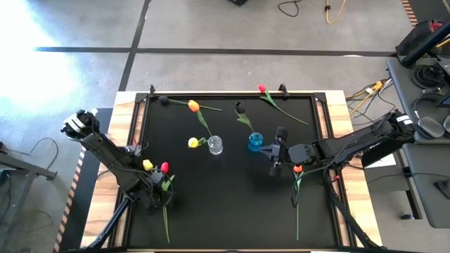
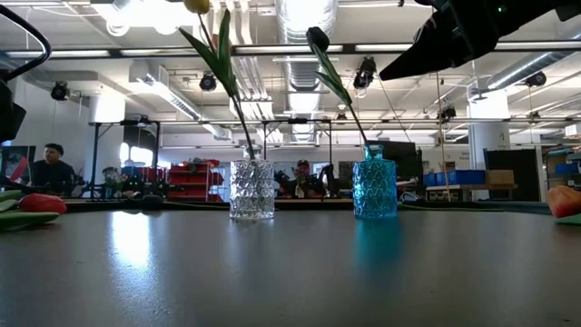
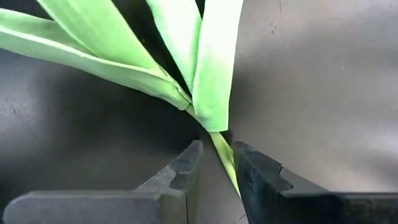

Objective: Sort flowers into vase by color
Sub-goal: Put the bottom red flower into the blue vase

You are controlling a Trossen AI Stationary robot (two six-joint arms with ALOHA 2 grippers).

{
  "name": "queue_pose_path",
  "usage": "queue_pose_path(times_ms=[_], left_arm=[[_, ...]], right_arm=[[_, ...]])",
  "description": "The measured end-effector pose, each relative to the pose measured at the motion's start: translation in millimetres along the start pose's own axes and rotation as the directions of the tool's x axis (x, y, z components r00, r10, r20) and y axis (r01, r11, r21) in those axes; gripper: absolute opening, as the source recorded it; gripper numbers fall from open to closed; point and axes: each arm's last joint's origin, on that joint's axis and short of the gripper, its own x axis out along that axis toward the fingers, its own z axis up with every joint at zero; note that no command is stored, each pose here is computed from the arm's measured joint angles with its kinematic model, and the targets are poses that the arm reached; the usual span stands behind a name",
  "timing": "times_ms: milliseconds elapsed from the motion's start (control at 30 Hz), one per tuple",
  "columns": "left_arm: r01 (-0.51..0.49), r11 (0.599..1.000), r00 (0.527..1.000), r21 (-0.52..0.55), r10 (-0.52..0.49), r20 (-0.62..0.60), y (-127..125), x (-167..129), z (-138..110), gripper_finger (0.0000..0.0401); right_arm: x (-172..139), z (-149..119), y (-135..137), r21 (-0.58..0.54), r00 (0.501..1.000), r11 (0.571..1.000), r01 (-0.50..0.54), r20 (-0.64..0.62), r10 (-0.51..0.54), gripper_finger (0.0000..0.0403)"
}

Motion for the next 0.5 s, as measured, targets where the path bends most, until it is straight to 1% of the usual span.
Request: queue_pose_path(times_ms=[100, 200, 233, 400, 500], left_arm=[[0.003, 1.0, 1.0, 0.027, -0.003, -0.002, 0, -1, 0, 0.006], [0.014, 0.999, 1.0, 0.043, -0.014, -0.006, -1, -1, -1, 0.0017], [0.015, 0.999, 1.0, 0.047, -0.014, -0.006, -1, -1, -1, 0.0009], [0.027, 0.998, 1.0, 0.059, -0.027, -0.017, -2, -3, -1, 0.0003], [0.025, 0.998, 1.0, 0.06, -0.024, -0.016, -4, -12, -1, 0.0002]], right_arm=[[0, 0, 0, -0.003, 1.0, 1.0, 0.001, 0.0, -0.001, 0.0009], [0, 0, 0, -0.003, 1.0, 1.0, 0.001, 0.0, -0.001, 0.0009], [0, 0, 0, -0.003, 1.0, 1.0, 0.001, 0.0, -0.001, 0.0009], [0, 0, 0, -0.003, 1.0, 1.0, 0.002, -0.001, -0.002, 0.0009], [0, -1, 0, -0.004, 1.0, 1.0, 0.002, -0.002, -0.002, 0.0009]])
